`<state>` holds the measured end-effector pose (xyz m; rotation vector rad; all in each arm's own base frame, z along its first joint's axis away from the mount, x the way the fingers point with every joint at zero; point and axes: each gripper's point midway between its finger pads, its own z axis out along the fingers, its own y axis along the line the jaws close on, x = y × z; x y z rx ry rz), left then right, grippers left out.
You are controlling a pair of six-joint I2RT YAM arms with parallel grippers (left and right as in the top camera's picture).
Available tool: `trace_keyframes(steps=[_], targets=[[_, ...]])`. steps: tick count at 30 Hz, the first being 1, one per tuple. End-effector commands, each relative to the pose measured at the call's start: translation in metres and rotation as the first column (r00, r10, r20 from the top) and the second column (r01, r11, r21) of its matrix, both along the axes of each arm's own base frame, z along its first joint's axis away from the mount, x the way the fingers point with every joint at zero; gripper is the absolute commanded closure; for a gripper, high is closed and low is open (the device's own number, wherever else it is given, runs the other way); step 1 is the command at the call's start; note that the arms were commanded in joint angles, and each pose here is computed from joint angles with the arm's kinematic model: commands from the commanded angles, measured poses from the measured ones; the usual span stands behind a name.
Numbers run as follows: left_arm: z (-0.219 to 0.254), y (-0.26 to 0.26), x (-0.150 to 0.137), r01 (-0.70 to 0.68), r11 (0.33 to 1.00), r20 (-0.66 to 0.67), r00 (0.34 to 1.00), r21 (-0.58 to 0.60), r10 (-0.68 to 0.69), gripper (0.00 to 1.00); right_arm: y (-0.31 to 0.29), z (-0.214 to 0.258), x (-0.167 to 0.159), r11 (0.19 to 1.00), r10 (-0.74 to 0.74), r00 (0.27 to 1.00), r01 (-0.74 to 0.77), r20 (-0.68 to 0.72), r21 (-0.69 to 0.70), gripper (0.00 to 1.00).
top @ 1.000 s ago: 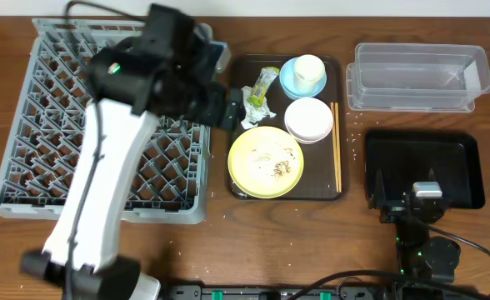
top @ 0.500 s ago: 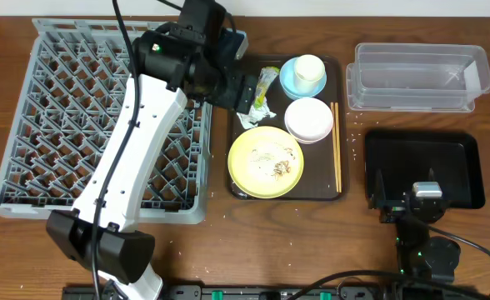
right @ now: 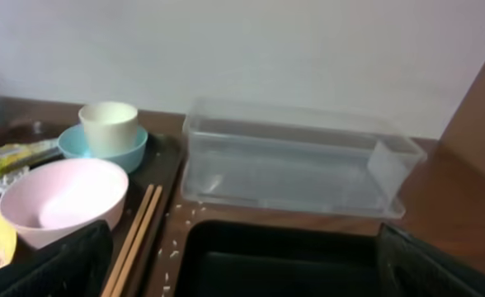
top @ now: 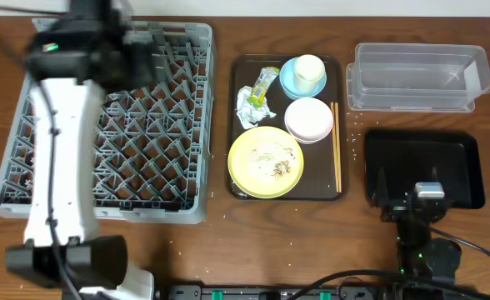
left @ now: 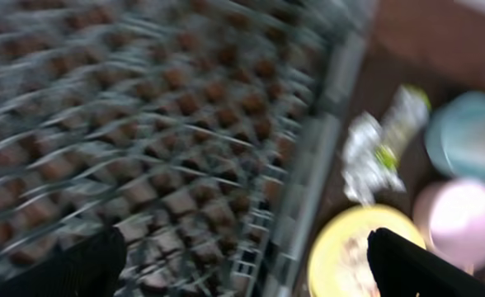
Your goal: Sort waste into correct bins and load items into the dishwasher
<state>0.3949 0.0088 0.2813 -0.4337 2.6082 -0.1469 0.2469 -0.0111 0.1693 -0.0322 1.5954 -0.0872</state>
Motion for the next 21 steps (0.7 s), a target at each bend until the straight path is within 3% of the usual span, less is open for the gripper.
trace_keyframes(steps=[1,4,7,9,12,14,16,18,21], targets=[[0.027,0.044,-0.018,-0.167,0.986,0.057,0.984,-0.013,0.167,0.06,0.007,0.026,-0.001,0.998,0.042,0.993,-0.046,0.11,0.033,0.01],[0.025,0.072,-0.033,-0.248,0.969,0.026,0.968,-0.012,0.248,0.06,0.038,0.072,-0.012,0.963,0.218,0.931,-0.253,0.294,0.09,0.01],[0.019,0.094,-0.049,-0.314,0.95,-0.022,0.949,-0.011,0.313,0.05,0.072,0.112,-0.039,0.857,0.405,0.799,-0.501,0.444,0.122,0.01],[0.017,0.106,-0.056,-0.35,0.937,-0.034,0.936,-0.011,0.35,0.06,0.074,0.135,-0.053,0.85,0.414,0.739,-0.523,0.531,0.066,0.01],[0.017,0.124,-0.062,-0.401,0.916,-0.034,0.916,-0.011,0.4,0.06,0.058,0.173,-0.076,0.884,0.319,0.654,-0.466,0.686,0.034,0.01],[0.017,0.136,-0.068,-0.442,0.897,-0.039,0.897,-0.016,0.441,0.06,0.031,0.194,-0.09,0.884,0.16,0.603,-0.44,0.781,0.159,0.01],[0.016,0.144,-0.073,-0.471,0.882,-0.044,0.881,-0.019,0.47,0.06,0.005,0.203,-0.096,0.827,0.001,0.581,-0.458,0.814,0.326,0.01],[0.016,0.15,-0.076,-0.489,0.872,-0.045,0.872,-0.019,0.488,0.06,-0.009,0.206,-0.094,0.738,-0.087,0.593,-0.501,0.8,0.452,0.01],[0.016,0.156,-0.079,-0.504,0.863,-0.045,0.863,-0.019,0.503,0.06,-0.007,0.213,-0.08,0.665,-0.082,0.664,-0.519,0.743,0.537,0.01]])
